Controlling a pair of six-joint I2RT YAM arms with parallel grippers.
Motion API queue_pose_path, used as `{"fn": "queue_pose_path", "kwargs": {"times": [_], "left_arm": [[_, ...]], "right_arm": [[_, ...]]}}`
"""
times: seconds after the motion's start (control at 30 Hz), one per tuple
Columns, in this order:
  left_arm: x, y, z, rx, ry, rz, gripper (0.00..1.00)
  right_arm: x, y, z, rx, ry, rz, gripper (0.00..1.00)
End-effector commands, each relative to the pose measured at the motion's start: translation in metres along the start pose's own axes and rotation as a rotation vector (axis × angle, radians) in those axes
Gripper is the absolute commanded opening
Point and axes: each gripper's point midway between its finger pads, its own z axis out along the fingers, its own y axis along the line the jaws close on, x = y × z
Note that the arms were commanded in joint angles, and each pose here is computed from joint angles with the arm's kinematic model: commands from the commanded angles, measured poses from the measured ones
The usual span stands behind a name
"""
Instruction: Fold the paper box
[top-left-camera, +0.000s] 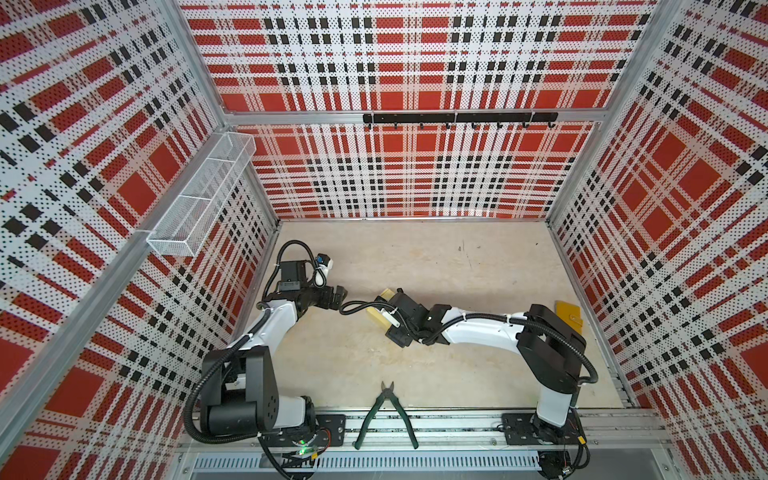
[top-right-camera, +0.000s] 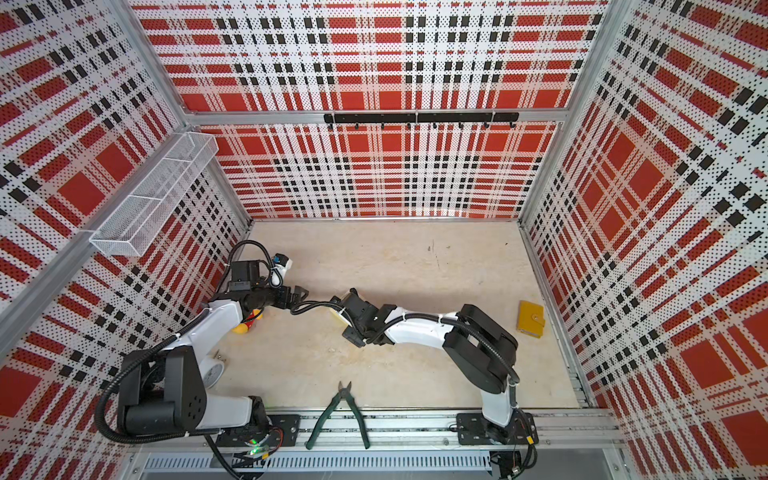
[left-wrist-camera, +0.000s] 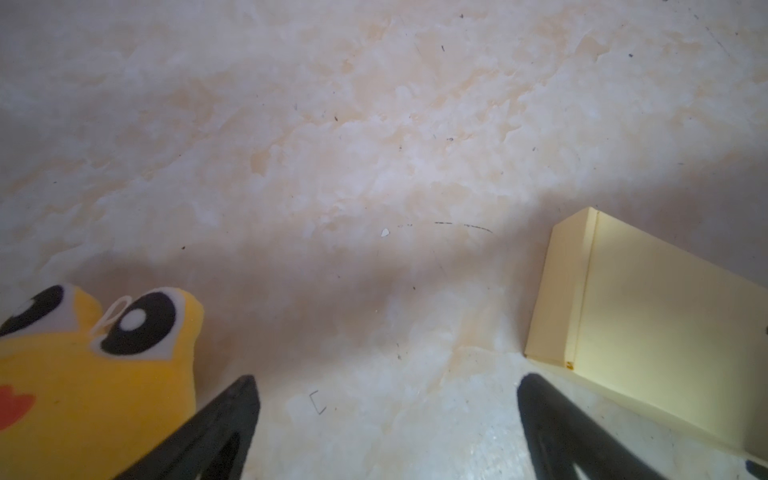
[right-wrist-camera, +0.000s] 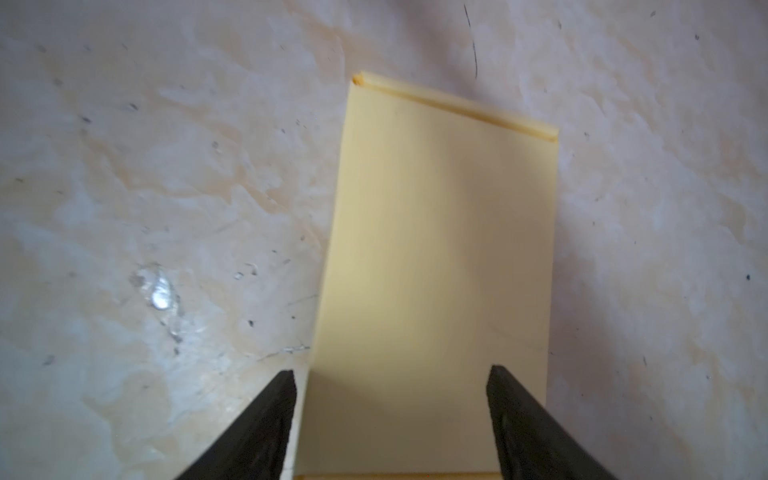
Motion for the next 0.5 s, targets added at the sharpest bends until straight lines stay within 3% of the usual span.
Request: {"fn": "queue_pose_path", "kwargs": {"times": [0.0, 0.27, 0.47], "left_arm": [[-0.023, -0.001, 0.004, -0.004, -0.150, 0.039, 1.00], [-0.037, -0.011, 0.015, -0.072, -0.352, 0.062, 1.00], [-0.049, -0.013, 0.019, -0.107, -0.400, 0.073, 1.00]], "right_arm": [[0.014, -0.030, -0.005, 0.061, 0.023, 0.036, 0.75], [0.021, -0.052, -0.018, 0.079, 0.007, 0.071, 0.75], [0.046, -0.072, -0.019, 0.132, 0.073, 0.014, 0.75]]}}
